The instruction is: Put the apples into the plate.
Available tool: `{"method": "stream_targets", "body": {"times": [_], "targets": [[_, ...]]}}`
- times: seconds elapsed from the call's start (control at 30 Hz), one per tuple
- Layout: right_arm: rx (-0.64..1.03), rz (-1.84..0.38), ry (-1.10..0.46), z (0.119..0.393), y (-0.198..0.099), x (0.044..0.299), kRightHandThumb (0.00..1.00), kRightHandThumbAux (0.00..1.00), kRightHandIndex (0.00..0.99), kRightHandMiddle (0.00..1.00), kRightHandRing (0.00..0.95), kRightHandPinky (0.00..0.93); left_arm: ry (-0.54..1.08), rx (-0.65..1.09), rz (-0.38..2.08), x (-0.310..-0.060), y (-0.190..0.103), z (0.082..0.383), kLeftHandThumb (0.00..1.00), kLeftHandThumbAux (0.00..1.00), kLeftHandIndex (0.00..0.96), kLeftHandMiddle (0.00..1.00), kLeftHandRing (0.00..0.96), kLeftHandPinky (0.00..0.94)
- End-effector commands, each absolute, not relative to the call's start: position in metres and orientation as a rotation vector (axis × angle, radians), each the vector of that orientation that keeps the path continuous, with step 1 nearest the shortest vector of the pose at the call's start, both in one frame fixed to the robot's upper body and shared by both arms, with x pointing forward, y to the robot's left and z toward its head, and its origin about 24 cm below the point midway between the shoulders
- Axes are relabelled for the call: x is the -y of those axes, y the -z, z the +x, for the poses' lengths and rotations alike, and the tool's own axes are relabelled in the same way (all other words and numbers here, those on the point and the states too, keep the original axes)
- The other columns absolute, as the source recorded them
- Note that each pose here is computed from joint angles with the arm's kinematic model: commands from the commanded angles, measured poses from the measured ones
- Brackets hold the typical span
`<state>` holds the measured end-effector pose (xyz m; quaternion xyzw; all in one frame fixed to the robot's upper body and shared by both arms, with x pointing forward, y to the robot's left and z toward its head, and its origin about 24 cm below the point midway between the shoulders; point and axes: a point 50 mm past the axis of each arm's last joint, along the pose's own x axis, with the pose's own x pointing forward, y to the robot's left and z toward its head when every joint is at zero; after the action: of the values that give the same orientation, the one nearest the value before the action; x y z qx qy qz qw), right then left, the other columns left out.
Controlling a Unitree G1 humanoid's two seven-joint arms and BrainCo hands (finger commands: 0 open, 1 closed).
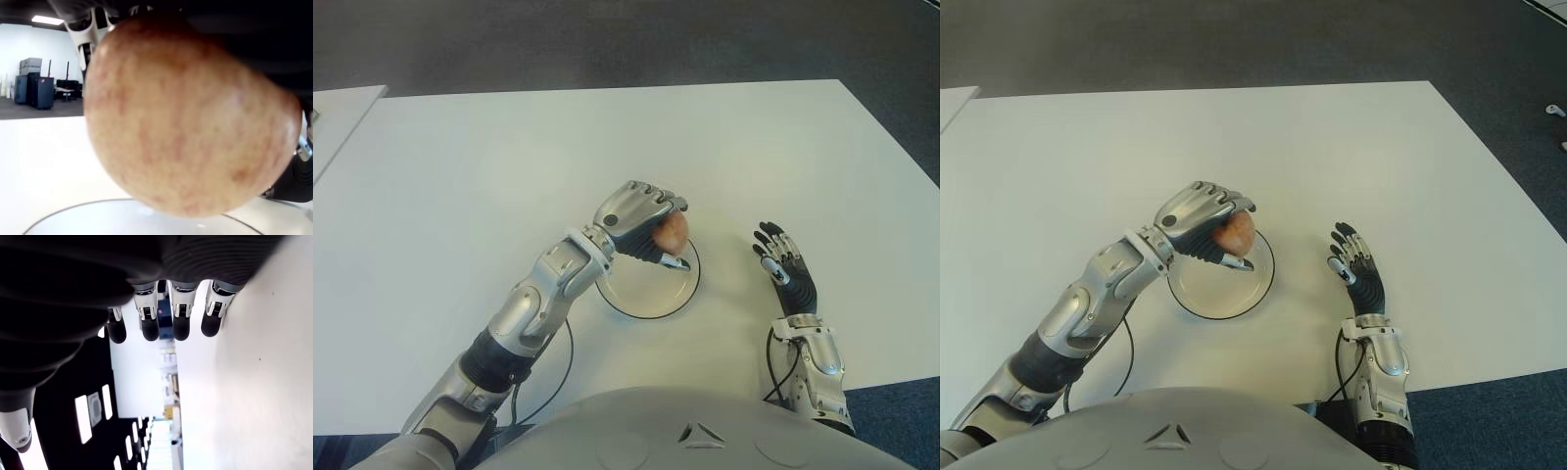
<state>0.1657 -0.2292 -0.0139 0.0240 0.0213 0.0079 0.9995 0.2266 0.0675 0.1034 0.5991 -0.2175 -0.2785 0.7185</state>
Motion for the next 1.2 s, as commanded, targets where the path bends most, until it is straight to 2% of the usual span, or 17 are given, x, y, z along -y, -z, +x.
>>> {"method": "stream_targets", "body": {"times": [0.03, 0.83, 1.2], "targets": [[-0.155, 0.076, -0.02, 0.153, 0.032, 0.228, 0.189, 0.53, 0.104, 0.099, 0.071, 0.09, 0.634, 0.43, 1.32, -0.069, -0.093, 0.227, 0.855, 0.664, 0.406, 0.525, 0.82, 0.804], [-0.152, 0.087, -0.026, 0.151, 0.031, 0.229, 0.197, 0.531, 0.099, 0.091, 0.066, 0.091, 0.611, 0.38, 1.298, -0.074, -0.07, 0.227, 0.855, 0.664, 0.408, 0.516, 0.791, 0.767], [-0.145, 0.097, -0.029, 0.152, 0.031, 0.23, 0.202, 0.541, 0.109, 0.101, 0.076, 0.098, 0.621, 0.355, 1.308, -0.073, -0.064, 0.221, 0.856, 0.664, 0.407, 0.523, 0.808, 0.795]]}}
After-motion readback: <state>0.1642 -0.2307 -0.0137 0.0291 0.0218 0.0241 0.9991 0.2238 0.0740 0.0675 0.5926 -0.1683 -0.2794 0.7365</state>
